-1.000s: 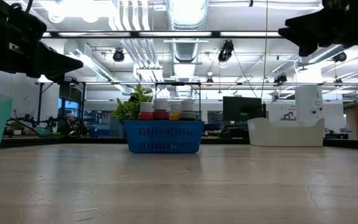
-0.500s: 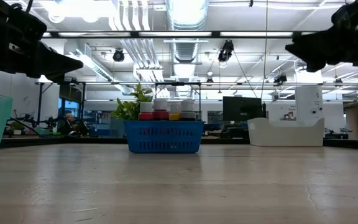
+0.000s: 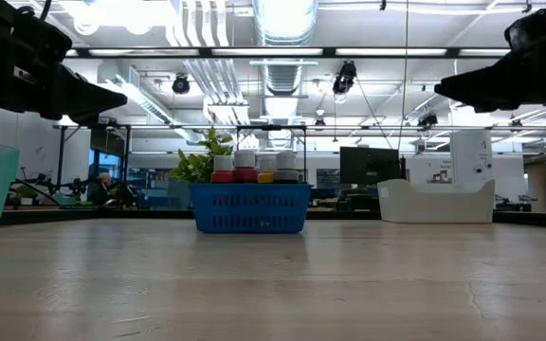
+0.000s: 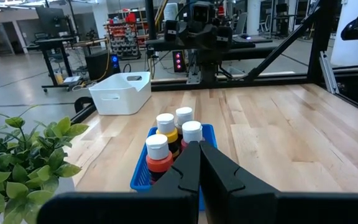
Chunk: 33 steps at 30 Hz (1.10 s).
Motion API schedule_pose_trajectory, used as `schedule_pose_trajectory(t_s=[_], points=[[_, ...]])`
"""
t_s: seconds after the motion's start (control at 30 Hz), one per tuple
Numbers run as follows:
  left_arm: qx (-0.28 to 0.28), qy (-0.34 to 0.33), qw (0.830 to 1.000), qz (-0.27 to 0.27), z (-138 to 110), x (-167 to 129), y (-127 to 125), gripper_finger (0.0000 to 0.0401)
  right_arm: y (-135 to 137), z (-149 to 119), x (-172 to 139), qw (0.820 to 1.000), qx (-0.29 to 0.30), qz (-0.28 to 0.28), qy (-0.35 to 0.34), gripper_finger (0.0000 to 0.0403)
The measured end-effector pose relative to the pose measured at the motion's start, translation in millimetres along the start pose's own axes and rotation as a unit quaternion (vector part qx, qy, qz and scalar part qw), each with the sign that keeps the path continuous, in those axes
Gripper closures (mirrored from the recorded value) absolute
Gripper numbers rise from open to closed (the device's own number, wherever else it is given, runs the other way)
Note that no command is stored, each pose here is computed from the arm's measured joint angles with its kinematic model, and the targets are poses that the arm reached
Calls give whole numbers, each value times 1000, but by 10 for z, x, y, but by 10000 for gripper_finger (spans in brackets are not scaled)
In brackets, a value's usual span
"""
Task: Pick & Place Paint Supplies
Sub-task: Return to Home Position
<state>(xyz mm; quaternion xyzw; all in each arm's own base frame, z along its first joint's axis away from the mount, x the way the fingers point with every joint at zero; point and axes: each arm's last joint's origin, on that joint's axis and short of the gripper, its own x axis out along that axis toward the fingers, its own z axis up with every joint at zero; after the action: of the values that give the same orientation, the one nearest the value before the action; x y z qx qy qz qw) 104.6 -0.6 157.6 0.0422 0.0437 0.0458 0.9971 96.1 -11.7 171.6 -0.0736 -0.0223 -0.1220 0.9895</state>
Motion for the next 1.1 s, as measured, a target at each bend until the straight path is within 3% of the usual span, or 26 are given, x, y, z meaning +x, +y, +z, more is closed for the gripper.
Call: schedule_pose_trajectory(t_s=[0.33,1.1], points=[[0,0,1000,0,0,0,0,394,52,-13,-4,996,-14,87,-4,211],[0,0,1000,0,0,0,0,394,56,-40,-4,996,-5,88,12,211]])
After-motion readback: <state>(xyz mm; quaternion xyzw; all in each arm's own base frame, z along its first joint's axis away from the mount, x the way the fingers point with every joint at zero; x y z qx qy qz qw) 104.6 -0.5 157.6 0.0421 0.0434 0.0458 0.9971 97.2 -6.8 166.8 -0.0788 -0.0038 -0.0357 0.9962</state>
